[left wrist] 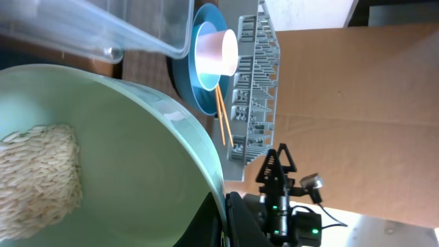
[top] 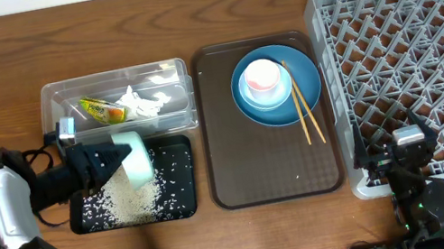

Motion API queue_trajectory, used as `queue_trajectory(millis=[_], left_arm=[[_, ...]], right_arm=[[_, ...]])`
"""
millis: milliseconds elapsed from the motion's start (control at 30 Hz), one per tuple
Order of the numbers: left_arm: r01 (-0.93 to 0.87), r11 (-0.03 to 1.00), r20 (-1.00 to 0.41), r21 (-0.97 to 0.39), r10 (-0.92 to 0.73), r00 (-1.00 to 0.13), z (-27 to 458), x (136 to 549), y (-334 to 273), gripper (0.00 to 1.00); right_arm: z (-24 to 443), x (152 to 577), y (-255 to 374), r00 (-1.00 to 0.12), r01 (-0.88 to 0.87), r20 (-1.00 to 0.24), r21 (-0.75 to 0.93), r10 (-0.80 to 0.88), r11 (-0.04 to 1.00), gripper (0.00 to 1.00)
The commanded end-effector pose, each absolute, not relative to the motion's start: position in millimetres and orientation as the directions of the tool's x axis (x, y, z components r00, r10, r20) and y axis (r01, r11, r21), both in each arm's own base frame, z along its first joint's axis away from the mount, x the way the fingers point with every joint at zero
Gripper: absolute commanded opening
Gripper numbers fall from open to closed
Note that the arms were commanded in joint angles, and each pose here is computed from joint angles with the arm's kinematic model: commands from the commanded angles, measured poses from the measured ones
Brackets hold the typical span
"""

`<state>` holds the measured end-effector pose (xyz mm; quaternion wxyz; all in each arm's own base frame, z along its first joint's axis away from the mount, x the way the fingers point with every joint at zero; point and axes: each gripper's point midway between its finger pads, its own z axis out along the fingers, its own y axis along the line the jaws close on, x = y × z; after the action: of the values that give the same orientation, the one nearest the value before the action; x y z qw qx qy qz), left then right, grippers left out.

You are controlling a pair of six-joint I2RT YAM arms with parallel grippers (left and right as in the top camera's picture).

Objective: Sort waste into correct bins and load items into the dishwasher rack
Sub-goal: 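Tilt the green bowl with the left gripper to pour rice onto the black tray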

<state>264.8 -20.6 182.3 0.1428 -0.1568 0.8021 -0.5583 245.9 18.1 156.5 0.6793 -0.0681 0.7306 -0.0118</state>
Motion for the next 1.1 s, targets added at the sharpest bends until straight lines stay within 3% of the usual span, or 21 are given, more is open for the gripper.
queue_trajectory(millis=[0,267,667,767,1067], left_arm=[[-0.097,0.353,-0.062,-0.930,-0.414,-0.908,176.8,262.4,-15.3,0.06],[-0.185,0.309,0.028,-0.933,-0.451,-0.892,178.3,256.5,-11.7,0.06],[-0.138,0.319,-0.021,-0.937,-0.449,-0.893,179.5,260.5,-10.2,0.06],[-0.156,0.268,0.017,-0.951,-0.456,-0.890,187.9,257.4,-15.1,0.06],[-0.131,0.267,-0.010,-0.955,-0.468,-0.884,189.1,261.9,-12.0,0.06]], right_arm=[[155.1,245.7,20.0,-0.071,-0.090,-0.990,-0.112,-0.119,0.990,0.99],[155.0,245.7,19.9,-0.072,-0.089,-0.990,-0.112,-0.119,0.990,0.99],[155.0,245.7,19.9,-0.072,-0.089,-0.990,-0.112,-0.119,0.990,0.99],[155.1,245.7,19.9,-0.071,-0.089,-0.990,-0.112,-0.119,0.990,0.99],[155.1,245.7,19.9,-0.071,-0.089,-0.990,-0.113,-0.119,0.990,0.99]])
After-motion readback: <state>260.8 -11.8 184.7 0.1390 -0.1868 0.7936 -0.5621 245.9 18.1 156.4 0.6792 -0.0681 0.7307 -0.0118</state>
